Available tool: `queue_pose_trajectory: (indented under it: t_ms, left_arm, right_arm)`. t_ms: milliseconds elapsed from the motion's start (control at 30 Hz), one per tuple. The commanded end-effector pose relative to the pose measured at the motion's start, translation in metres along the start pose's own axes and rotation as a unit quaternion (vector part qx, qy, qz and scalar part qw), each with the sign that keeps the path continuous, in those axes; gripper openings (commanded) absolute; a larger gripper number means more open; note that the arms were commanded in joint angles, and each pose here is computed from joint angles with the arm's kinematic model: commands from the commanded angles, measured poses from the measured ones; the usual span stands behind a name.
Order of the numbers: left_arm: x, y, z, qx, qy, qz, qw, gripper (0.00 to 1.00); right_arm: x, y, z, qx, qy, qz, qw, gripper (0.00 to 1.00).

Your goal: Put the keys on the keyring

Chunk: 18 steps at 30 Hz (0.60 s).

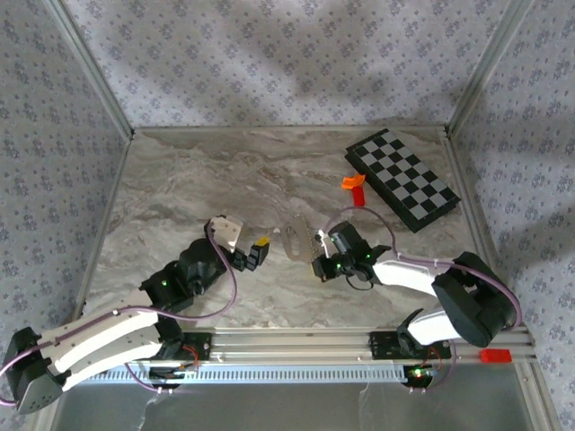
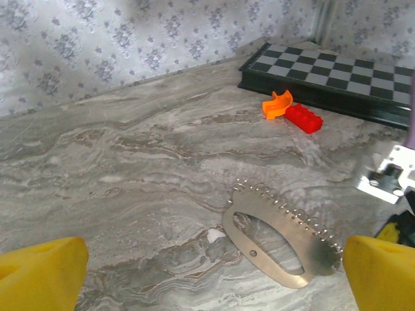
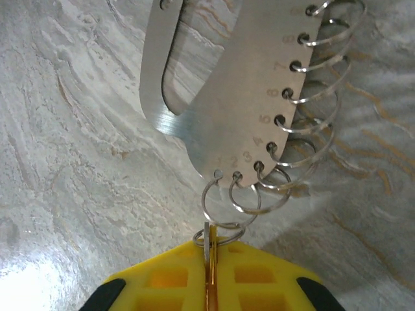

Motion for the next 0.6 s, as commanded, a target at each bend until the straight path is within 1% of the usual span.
queue_pose_trajectory:
  t_ms: [0, 167, 333, 433, 567]
  left_arm:
    - [0.009, -0.003, -0.018, -0.019, -0.038, -0.027, 0.999, 0.99]
    - [0.023, -0.005, -0.013, -0.010, -0.048, -0.064, 0.997, 1.00]
    - [0.035, -0.011, -0.008, -0.014, -0.058, -0.088, 0.994, 1.00]
    - [0.041, -0.013, -0.006, -0.009, -0.057, -0.101, 0.993, 1.00]
    - [0.049, -0.018, -0.003, -0.004, -0.046, -0.126, 0.991, 1.00]
  right_arm:
    - [-0.001, -0.003, 0.002, -0.021, 0.003, 0.001, 1.000, 0.13]
    - [-0.004, -0.006, 0.007, -0.030, 0.002, 0.003, 1.000, 0.23]
    - [-0.002, -0.014, 0.005, -0.041, -0.001, 0.006, 0.999, 0.30]
    - [0.003, -0.028, 0.002, -0.064, -0.005, 0.007, 0.998, 0.35]
    - [0.008, -0.055, -0.004, -0.114, -0.020, 0.018, 0.993, 0.45]
Point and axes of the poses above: each hand's point on the last joint's axis, 136 mm out from that joint toward the fingers, its own y axis out along the fingers, its own x axis along the line the jaws close on, z = x × y, the point moved 8 cm from there along -y, back along the fingers, and after that the axes turned 7 degrees about y, right-handed, at the moved point
